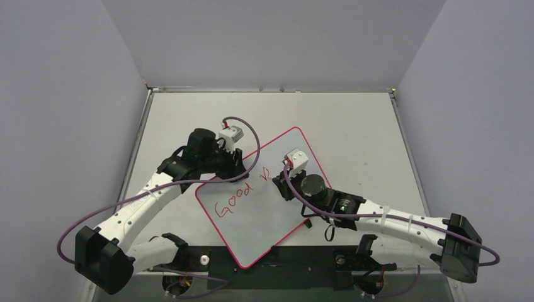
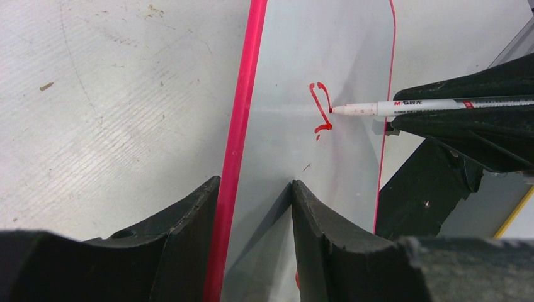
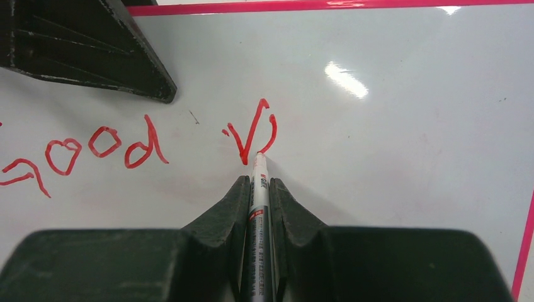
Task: Write a sentence on the whiteboard
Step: Write a sentence on the whiteboard stand.
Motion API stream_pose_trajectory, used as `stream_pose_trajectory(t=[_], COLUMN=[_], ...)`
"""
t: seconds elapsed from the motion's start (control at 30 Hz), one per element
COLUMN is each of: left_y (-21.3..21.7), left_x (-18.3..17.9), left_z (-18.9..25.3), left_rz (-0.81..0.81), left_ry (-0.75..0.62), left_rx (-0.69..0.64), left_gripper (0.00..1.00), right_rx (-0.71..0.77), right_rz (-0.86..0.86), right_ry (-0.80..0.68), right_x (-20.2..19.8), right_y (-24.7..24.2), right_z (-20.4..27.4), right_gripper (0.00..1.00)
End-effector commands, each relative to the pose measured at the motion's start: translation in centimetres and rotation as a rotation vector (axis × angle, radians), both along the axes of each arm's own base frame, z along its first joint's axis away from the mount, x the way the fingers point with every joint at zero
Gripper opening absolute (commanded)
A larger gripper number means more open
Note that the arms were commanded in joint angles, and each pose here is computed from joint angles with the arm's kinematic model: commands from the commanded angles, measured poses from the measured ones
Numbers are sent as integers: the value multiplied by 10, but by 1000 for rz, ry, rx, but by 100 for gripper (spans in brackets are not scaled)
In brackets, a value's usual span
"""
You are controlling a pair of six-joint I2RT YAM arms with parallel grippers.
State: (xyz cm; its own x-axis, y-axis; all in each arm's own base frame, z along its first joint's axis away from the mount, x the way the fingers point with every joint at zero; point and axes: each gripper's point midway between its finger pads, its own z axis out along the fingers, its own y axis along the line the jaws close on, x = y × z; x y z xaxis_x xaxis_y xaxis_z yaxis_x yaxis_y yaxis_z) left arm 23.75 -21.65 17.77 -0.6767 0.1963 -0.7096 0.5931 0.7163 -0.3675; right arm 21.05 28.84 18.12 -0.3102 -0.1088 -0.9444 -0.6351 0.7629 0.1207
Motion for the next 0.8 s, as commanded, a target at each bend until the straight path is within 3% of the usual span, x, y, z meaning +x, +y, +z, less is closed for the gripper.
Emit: stream_pose_trajectory(t=[0.0, 0.47, 0.77], left_y=[12, 12, 13], left_x=[18, 16, 17], left_z=[8, 10, 10], left_rz=[40, 40, 44], left_ry=[-118, -122, -123], left_rx=[60, 56, 59], left_gripper=[0, 0, 0], right_rx=[13, 50, 38], right_rz=[-17, -80, -98], right_ry=[-4, -113, -133], right_x=[-6, 0, 19], right_y=[-2, -7, 6], right_z=[3, 59, 64], right_gripper=[0, 0, 0])
